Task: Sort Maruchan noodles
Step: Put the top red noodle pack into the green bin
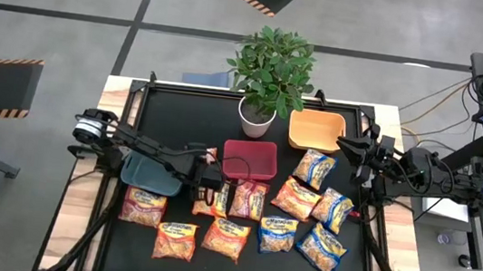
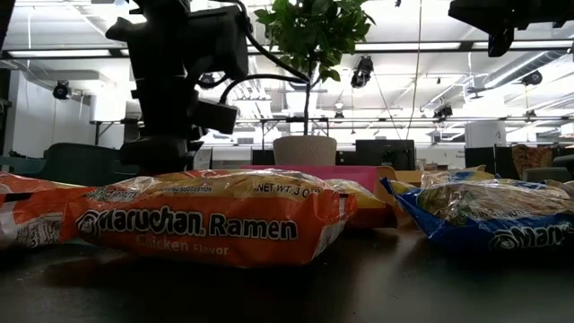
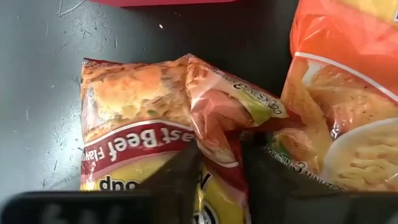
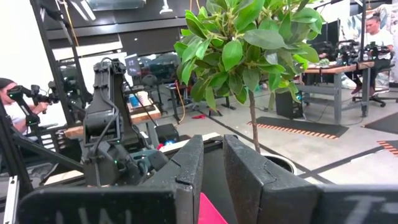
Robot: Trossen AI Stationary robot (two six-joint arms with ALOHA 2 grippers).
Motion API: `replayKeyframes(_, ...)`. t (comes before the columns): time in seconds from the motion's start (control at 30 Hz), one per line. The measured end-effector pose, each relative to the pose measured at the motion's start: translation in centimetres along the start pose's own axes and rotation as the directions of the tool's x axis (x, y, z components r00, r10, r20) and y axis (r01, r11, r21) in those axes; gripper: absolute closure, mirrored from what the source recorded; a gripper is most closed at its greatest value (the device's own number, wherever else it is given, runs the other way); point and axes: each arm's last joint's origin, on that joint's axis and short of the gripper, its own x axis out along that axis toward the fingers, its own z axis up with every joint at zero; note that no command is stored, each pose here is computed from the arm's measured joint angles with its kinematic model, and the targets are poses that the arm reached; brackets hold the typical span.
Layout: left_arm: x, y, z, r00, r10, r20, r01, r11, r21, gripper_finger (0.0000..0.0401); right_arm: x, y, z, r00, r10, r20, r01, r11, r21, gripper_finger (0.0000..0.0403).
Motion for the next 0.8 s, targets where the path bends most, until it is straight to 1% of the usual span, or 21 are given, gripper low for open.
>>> replayKeyframes(0.07, -0.2, 0.1, 0.0, 1.0, 0.014, 0.01, -0.014, 1.0, -0.003, 0.0371, 0.0, 0.0, 0.0, 1.0, 0.0, 0.0, 0.0, 1.0, 0.0, 0.0351)
replayKeyframes(0.1, -0.3, 0.2, 0.0, 1.0, 0.02, 0.016, -0.02, 1.0, -0.009, 0.0385, 0.0, 0.0, 0.0, 1.0, 0.0, 0.0, 0.0, 1.0, 0.0, 0.0351)
replayKeyframes(0.13, -0.5, 0.3, 0.0, 0.999, 0.03, 0.024, -0.03, 0.999, -0.016, 0.0391, 0.0, 0.0, 0.0, 1.0, 0.0, 0.0, 0.0, 1.0, 0.0, 0.0351)
replayKeyframes(0.27, -1.4, 0.7, 0.3, 0.996, 0.058, 0.061, -0.056, 0.998, -0.022, 0.0398, 0.0, 0.0, 0.0, 1.0, -0.001, 0.0, 0.001, 1.0, 0.0, 0.0351)
replayKeyframes(0.37, -2.6, 1.2, 0.5, 0.993, 0.055, 0.105, -0.052, 0.998, -0.034, 0.04, 0.0, 0.0, 0.0, 1.0, -0.001, 0.0, 0.001, 1.0, 0.0, 0.0351)
replayKeyframes(0.47, -4.2, 1.9, 0.4, 0.984, 0.075, 0.162, -0.066, 0.996, -0.06, 0.0401, 0.0, 0.0, 0.0, 1.0, 0.0, 0.0, 0.0, 1.0, 0.0, 0.0351)
replayKeyframes(0.57, -6.1, 2.9, 0.1, 0.967, 0.105, 0.231, -0.078, 0.99, -0.12, 0.0401, 0.0, 0.0, 0.0, 1.0, -0.001, 0.0, 0.001, 1.0, 0.0, 0.0351)
replayKeyframes(0.67, -8.0, 4.0, -0.4, 0.945, 0.135, 0.299, -0.073, 0.975, -0.208, 0.0401, 0.0, 0.0, 0.0, 1.0, -0.001, 0.0, 0.001, 1.0, 0.0, 0.0351)
replayKeyframes(0.73, -9.3, 4.7, -0.9, 0.925, 0.158, 0.344, -0.059, 0.958, -0.279, 0.0401, 0.0, 0.0, 0.0, 1.0, -0.001, 0.0, 0.001, 1.0, 0.0, 0.0351)
replayKeyframes(0.8, -10.7, 5.5, -1.4, 0.903, 0.187, 0.387, -0.039, 0.933, -0.359, 0.0401, 0.0, 0.0, 0.0, 1.0, -0.002, 0.0, 0.002, 1.0, 0.0, 0.0351)
